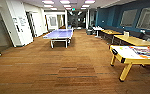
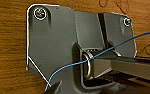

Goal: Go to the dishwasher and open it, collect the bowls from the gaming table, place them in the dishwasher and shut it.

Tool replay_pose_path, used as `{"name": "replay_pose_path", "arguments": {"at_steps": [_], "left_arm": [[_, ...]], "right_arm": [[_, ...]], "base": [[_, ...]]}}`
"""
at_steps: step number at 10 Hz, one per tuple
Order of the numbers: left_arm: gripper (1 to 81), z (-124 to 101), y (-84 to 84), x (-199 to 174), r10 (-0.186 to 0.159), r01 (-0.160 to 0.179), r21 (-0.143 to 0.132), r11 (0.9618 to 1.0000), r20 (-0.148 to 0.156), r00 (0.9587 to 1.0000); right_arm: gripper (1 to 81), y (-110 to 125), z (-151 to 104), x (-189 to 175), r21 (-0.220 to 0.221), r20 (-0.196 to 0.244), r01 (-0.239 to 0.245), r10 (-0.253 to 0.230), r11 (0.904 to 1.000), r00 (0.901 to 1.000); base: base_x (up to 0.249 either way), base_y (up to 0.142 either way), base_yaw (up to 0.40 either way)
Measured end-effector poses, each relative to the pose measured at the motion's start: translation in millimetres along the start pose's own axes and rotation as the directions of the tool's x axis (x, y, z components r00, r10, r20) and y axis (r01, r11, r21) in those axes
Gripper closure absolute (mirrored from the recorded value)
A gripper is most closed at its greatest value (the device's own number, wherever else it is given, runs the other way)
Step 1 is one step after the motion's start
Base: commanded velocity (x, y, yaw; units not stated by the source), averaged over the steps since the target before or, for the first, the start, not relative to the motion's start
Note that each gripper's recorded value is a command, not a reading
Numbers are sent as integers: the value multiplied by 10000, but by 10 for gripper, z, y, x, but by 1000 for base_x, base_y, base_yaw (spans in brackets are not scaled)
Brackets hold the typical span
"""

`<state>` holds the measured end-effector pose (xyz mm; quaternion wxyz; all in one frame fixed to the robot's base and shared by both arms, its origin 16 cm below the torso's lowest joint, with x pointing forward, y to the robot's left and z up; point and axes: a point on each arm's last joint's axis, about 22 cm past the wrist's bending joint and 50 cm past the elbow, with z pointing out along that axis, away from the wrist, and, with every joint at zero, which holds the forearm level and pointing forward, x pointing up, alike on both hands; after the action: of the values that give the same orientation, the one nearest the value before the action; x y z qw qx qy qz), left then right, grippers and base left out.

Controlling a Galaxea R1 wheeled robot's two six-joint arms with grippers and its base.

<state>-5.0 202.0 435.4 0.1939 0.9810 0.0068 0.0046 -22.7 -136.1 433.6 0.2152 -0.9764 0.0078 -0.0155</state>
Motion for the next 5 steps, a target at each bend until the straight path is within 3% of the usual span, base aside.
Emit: {"name": "replay_pose_path", "arguments": {"at_steps": [5], "left_arm": [[10,4,10,3,1,-1,-13,10000,-3,10000]], "right_arm": [[10,0,0,-1,0,4,0,0,10000,10000]], "base": [[212,0,0]]}}
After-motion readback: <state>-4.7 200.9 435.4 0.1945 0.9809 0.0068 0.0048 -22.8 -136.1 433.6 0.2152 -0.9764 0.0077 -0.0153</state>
